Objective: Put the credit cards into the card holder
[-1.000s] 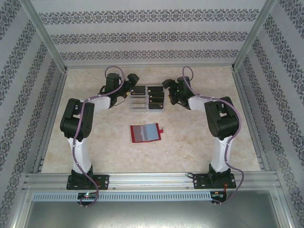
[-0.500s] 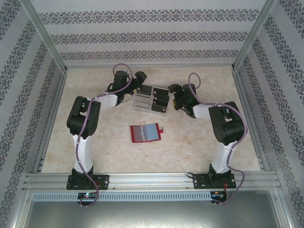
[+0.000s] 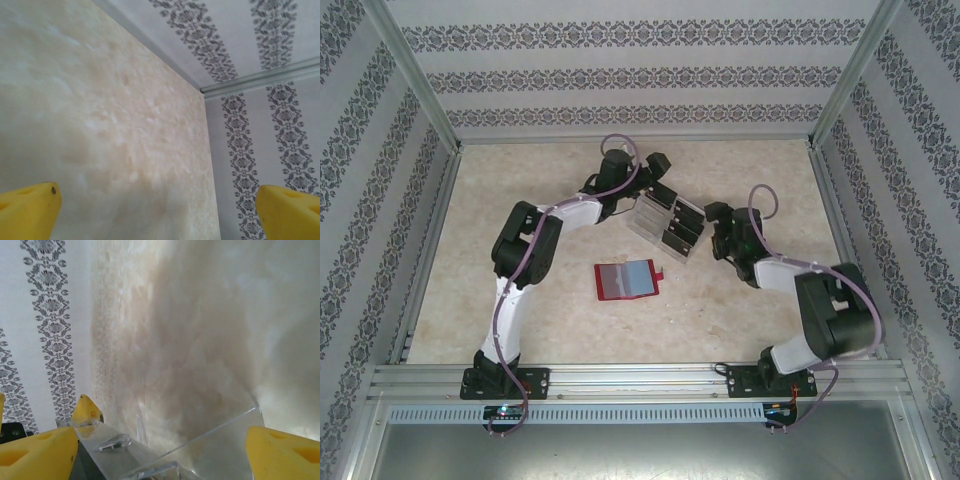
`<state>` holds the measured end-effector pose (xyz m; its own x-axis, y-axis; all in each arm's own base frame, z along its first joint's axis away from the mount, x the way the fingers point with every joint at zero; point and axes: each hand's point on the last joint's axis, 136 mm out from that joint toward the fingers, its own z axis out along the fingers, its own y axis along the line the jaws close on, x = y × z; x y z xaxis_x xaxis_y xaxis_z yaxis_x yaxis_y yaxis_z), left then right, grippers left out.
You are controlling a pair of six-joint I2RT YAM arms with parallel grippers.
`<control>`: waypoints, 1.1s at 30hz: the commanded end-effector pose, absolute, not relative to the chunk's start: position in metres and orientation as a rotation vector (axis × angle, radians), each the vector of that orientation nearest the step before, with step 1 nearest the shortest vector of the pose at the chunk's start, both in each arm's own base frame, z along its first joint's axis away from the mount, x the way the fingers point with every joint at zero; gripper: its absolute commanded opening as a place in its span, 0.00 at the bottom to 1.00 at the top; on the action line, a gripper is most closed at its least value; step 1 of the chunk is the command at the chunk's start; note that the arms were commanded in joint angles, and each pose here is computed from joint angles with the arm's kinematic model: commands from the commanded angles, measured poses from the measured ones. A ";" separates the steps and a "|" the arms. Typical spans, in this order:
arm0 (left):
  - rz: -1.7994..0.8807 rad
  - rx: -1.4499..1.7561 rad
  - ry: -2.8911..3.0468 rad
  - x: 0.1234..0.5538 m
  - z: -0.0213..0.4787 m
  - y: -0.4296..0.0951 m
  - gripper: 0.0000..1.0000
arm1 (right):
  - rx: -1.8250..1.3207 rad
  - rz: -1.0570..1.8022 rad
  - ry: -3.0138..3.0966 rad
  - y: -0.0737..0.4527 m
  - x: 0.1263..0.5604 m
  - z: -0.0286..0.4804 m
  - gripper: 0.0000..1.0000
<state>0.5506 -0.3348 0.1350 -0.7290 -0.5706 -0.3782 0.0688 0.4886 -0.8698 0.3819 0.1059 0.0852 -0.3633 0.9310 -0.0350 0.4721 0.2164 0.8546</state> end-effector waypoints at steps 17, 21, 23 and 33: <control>-1.335 -0.336 2.097 0.537 0.159 -0.362 1.00 | 1.025 0.690 2.023 0.051 0.313 0.153 0.88; -1.313 -0.339 2.076 0.540 0.173 -0.345 1.00 | 0.895 0.666 2.093 0.059 0.314 0.171 0.87; -1.306 -0.342 2.063 0.540 0.181 -0.335 1.00 | 0.804 0.657 2.141 0.065 0.315 0.181 0.85; -1.054 -0.303 2.260 0.483 0.187 -0.264 1.00 | 0.058 0.545 2.466 0.163 0.326 0.210 0.74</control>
<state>0.5121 -0.2863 0.1953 -0.7433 -0.5324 -0.4050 0.0698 0.5404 -0.8385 0.3398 0.1384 0.2260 -0.7145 0.4207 -0.5590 0.0728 0.8394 0.5386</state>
